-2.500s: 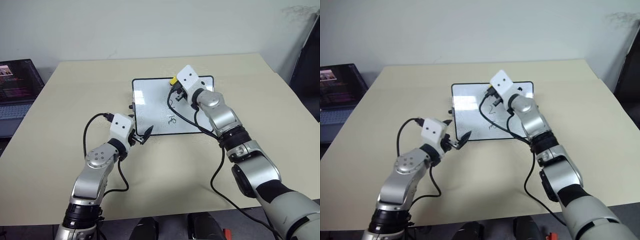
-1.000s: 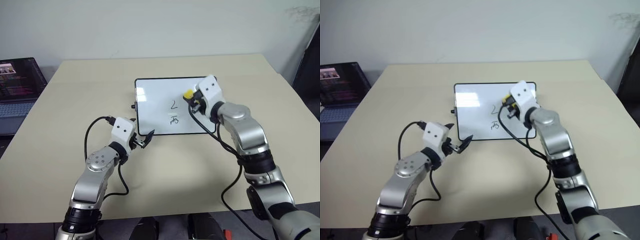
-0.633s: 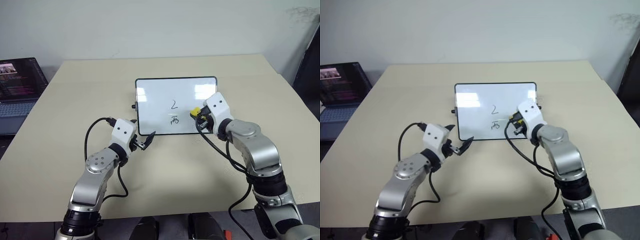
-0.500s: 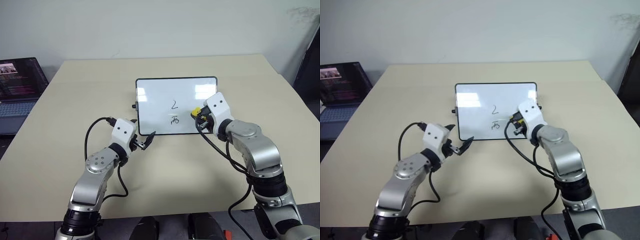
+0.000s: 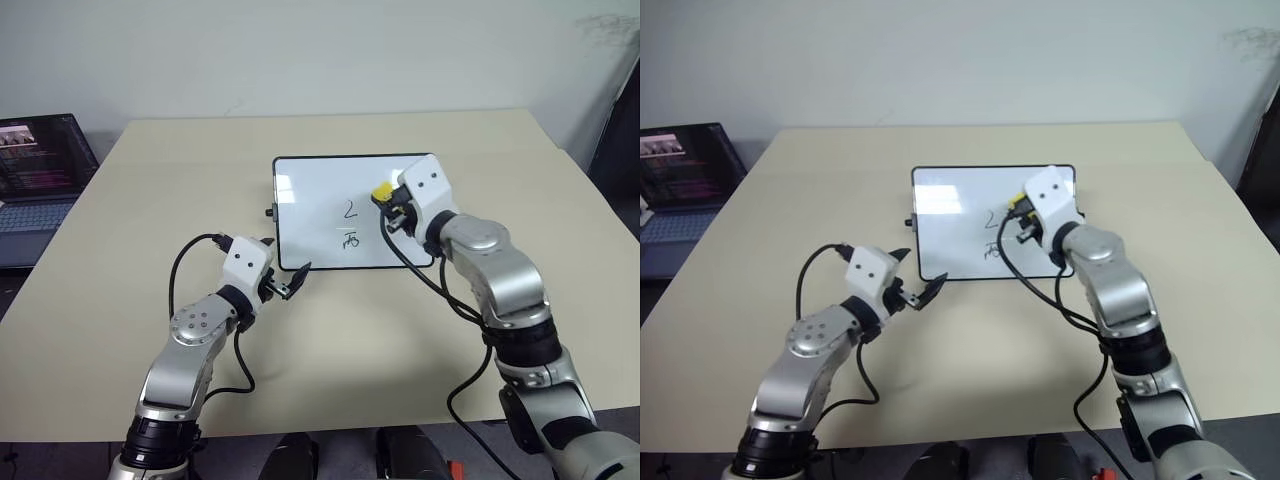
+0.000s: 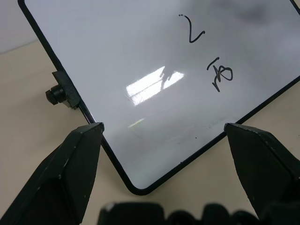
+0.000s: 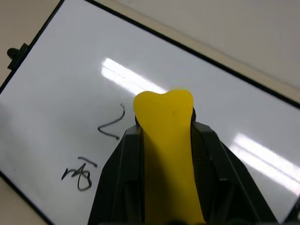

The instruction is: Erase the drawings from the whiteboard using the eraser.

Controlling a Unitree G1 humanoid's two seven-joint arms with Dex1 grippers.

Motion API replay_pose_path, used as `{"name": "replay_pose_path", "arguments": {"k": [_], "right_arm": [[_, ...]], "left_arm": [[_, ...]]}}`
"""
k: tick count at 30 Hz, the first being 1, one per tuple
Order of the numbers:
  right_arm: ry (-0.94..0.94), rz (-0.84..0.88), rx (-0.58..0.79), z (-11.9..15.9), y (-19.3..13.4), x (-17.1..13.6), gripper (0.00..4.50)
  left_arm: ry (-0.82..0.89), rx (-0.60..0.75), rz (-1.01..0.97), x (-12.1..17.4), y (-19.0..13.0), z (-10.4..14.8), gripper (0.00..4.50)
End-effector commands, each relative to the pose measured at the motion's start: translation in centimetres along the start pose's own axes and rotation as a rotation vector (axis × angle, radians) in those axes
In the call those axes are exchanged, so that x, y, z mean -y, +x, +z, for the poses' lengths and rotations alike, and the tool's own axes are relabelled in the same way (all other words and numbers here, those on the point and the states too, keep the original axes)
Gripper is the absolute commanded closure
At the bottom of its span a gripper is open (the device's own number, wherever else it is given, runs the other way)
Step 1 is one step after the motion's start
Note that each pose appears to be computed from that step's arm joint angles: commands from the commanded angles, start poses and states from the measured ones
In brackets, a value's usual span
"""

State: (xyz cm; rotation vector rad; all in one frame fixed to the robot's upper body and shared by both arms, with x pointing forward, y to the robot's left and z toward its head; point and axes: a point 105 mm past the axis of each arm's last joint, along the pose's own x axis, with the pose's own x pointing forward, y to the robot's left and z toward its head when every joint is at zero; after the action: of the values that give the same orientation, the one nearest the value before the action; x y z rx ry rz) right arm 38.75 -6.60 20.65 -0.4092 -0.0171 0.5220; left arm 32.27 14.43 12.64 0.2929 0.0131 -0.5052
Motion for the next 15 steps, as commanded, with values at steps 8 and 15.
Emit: {"name": "replay_pose_path", "arguments": {"k": [8,15], "right_arm": [[-0.114,0.023,0.104,1.2,3.3,-0.8,3.46],[-0.161,0.032,0.063,0.0,3.7,-1.2,3.46]], "left_arm": [[0.038,0.045,0.021,-0.2,-0.4,1.2,0.0],[0.035,0.046,0.035,-0.2,-0.6,1.2,0.0]]}}
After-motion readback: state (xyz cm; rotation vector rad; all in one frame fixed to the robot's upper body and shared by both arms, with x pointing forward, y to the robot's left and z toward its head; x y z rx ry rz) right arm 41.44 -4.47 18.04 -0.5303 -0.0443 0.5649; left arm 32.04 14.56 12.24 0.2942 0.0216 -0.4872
